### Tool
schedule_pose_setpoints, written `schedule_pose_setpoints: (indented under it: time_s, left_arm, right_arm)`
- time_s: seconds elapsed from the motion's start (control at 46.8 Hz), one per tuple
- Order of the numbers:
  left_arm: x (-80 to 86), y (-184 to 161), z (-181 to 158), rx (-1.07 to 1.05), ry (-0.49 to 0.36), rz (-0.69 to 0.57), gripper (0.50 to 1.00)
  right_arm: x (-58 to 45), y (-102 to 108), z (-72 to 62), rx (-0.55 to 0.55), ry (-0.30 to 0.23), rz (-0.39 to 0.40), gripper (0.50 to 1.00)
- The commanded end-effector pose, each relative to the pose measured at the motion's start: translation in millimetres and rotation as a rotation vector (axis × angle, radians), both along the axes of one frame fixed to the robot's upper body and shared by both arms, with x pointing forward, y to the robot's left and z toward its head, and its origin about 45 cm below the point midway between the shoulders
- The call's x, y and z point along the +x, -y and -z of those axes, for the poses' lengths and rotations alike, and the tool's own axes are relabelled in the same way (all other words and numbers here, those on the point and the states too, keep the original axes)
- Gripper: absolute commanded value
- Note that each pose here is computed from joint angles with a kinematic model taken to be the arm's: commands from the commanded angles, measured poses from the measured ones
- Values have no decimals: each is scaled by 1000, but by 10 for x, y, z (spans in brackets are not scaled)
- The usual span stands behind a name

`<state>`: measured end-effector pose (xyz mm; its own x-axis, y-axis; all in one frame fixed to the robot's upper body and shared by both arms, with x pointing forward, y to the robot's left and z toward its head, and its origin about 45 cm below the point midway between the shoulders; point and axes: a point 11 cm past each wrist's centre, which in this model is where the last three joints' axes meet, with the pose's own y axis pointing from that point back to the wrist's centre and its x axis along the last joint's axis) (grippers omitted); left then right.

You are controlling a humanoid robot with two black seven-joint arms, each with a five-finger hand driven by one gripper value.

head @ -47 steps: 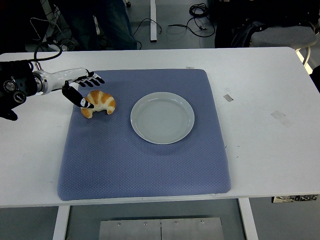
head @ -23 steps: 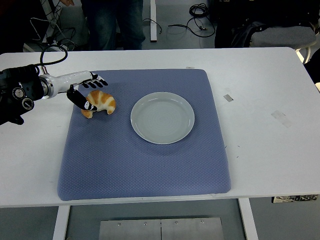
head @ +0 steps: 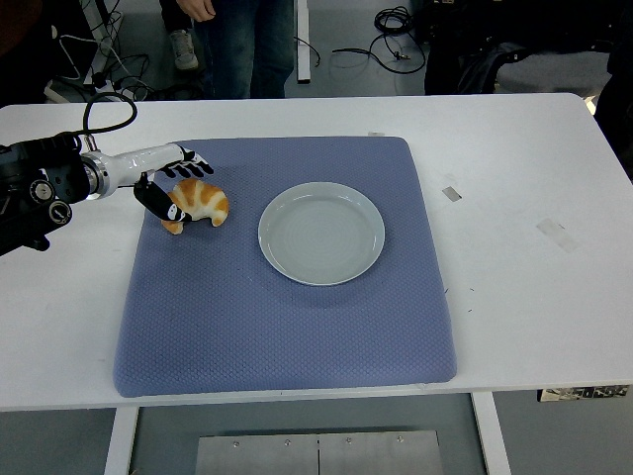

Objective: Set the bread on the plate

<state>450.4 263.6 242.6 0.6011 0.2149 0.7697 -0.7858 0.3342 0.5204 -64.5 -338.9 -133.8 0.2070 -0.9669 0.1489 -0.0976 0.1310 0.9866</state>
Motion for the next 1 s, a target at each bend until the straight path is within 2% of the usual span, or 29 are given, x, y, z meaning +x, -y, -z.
schedule_pose_setpoints:
  time_s: [0.0, 0.47, 0.684, 0.983]
  left_arm:
    - [-11, -7, 24, 14, -3, 5, 801]
    - [-14, -6, 30, 24, 4, 16, 752]
    - [-18, -6, 36, 23, 3, 17, 666]
    - [-25, -27, 50, 26, 0, 14, 651]
  right_arm:
    - [1, 0, 0, 0, 1, 0, 1000]
    - [1, 0, 0, 0, 1, 0, 1000]
    - [1, 0, 0, 0, 1, 0, 1000]
    - [-1, 0, 0, 0, -1, 0, 1000]
